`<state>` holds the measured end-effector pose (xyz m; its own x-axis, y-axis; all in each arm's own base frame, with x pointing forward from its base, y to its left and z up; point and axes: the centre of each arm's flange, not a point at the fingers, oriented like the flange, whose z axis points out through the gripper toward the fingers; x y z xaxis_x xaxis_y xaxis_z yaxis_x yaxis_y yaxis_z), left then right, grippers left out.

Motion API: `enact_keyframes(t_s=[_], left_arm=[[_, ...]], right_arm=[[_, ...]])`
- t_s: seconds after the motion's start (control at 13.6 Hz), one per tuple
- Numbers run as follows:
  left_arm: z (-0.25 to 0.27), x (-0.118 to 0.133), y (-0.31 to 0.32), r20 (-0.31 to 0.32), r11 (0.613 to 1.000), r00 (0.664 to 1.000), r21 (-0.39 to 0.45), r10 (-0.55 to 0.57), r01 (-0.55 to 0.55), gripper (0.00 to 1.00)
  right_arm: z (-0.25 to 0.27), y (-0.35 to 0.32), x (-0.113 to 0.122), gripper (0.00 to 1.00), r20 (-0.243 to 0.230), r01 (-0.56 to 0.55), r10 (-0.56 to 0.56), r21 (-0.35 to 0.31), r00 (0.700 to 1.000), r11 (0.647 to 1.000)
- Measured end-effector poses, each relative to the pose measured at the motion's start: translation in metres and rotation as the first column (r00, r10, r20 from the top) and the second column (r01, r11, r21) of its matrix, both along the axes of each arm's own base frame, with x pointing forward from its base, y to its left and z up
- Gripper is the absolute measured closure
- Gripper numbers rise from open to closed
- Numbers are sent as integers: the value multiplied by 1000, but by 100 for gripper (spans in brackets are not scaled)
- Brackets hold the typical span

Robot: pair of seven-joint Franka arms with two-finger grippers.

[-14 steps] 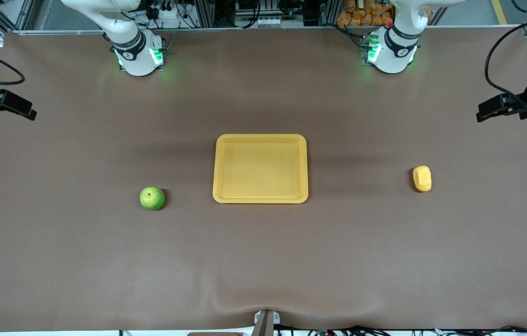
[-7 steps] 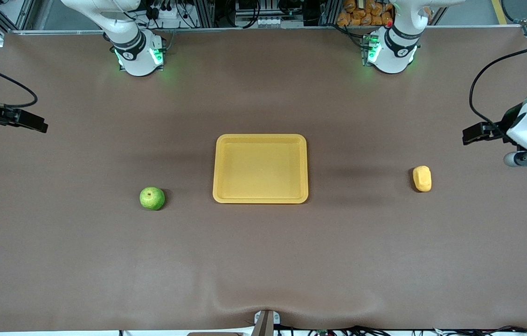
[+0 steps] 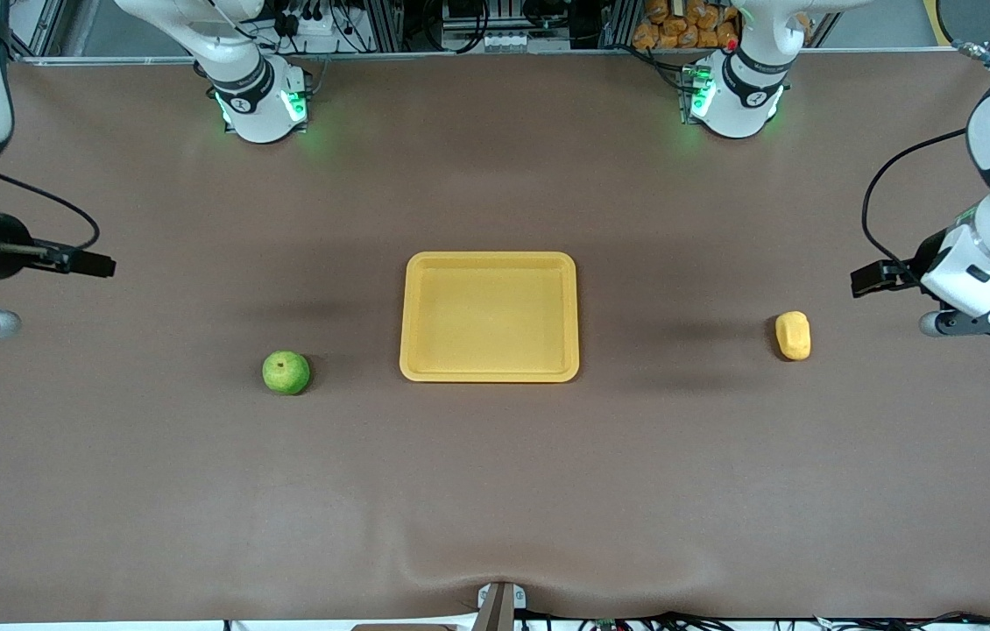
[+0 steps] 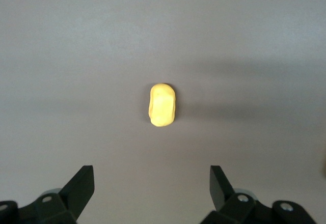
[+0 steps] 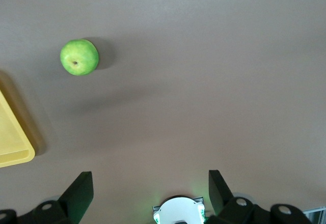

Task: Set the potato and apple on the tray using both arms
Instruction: 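Reach the right gripper toward the apple while the left gripper reaches the potato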

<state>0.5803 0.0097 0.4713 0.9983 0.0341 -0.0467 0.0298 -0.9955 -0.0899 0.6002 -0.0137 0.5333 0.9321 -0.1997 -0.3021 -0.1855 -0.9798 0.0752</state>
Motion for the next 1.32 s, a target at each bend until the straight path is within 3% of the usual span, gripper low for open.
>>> enact_keyframes(t_s=[0.29,0.81,1.32], left_arm=[[-36,-3,8,28,1000,1000,-4,-6,6,0],[-88,2,8,30,1000,999,-11,-16,16,0],[-148,-19,17,90,1000,996,-22,-11,13,0]], right_arm=[[-35,-1,21,0,13,-1,1,3,1000,1000],[-85,6,41,0,-11,-11,11,18,1000,1000],[-152,23,51,0,-6,22,-21,127,1000,992]])
